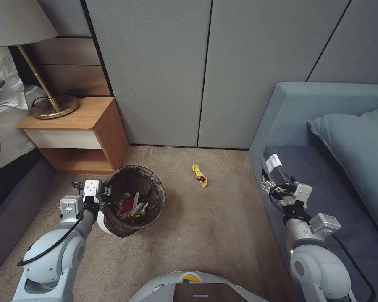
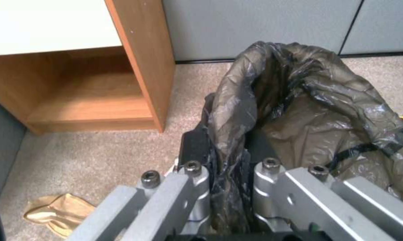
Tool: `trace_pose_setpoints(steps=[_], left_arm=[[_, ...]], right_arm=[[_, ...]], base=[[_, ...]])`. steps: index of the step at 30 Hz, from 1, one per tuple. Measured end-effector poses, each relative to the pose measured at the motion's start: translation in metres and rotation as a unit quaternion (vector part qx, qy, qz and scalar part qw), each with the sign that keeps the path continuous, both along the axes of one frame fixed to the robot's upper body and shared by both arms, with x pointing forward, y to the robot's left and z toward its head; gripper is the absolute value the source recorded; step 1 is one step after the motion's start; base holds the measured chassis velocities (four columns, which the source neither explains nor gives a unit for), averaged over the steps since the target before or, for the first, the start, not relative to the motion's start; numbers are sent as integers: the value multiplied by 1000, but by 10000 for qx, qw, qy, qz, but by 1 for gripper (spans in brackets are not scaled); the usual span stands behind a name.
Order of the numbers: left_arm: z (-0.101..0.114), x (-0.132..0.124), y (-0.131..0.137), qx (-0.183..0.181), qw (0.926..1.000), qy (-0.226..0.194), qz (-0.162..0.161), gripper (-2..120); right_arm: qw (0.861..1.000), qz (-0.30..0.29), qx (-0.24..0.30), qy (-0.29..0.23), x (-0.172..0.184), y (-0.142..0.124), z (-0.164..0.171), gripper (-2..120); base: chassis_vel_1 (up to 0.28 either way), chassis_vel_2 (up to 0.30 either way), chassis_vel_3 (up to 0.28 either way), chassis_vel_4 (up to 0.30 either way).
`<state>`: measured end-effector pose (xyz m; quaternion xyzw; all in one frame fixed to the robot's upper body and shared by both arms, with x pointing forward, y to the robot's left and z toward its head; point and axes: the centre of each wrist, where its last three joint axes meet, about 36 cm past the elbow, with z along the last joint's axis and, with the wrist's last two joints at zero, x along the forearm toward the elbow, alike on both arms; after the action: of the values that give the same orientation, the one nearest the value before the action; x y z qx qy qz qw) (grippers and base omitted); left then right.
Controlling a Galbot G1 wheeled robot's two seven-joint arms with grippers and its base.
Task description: Pick up the trash bin, then pick up the garbage from the floor and place it into the trash bin.
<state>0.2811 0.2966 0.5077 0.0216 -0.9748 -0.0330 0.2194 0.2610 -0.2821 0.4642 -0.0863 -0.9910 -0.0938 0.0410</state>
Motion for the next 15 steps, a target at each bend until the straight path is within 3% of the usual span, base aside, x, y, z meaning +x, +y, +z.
trace_pose_setpoints(steps=[15], left_arm=[[0,0,0,8,10000,8,9,7]], right_arm=[[10000,62,-22,-62,3,0,2,100]], base=[[0,0,0,0]])
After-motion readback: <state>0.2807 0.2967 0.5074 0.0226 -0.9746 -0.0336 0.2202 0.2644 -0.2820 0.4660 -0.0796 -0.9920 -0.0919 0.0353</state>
